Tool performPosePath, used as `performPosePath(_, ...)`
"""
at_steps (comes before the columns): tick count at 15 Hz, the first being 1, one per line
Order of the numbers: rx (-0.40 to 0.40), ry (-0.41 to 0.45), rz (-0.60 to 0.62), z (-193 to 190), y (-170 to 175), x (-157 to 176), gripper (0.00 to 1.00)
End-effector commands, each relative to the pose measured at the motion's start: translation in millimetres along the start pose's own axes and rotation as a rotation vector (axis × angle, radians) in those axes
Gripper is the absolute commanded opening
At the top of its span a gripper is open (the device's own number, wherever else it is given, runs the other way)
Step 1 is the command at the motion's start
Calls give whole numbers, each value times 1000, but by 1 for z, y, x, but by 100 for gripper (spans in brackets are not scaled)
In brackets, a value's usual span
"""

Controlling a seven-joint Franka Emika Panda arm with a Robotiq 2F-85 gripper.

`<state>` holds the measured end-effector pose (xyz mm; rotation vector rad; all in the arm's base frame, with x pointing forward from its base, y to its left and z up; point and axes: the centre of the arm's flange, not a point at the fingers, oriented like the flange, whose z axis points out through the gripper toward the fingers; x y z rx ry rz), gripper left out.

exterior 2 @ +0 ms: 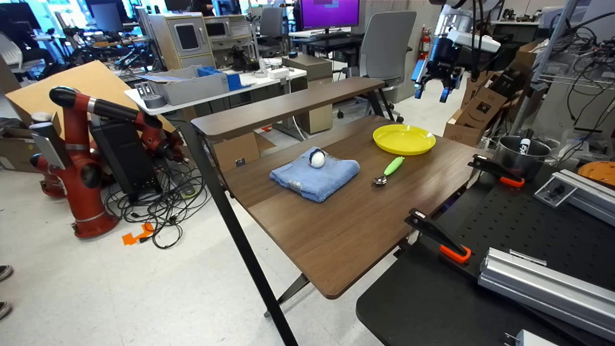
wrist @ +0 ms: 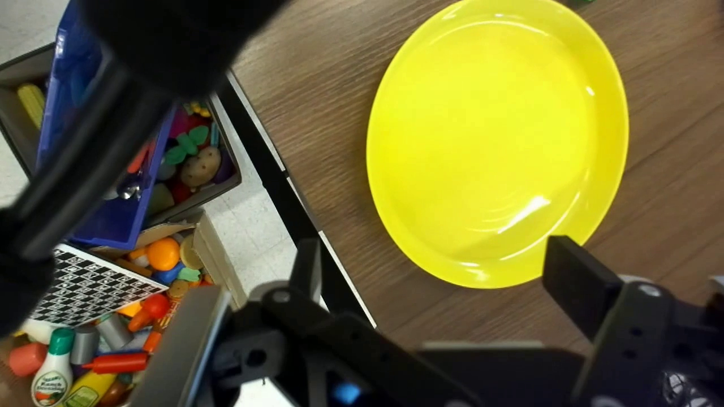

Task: Move the yellow plate to the front right side of the table

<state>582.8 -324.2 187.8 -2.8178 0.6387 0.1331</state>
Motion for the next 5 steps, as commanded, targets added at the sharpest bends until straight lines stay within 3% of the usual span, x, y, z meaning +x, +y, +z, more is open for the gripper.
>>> performPosePath(1,1,-5,1,2,0,-1,100)
performPosePath(5,1,-8,2,4,1,-2,100)
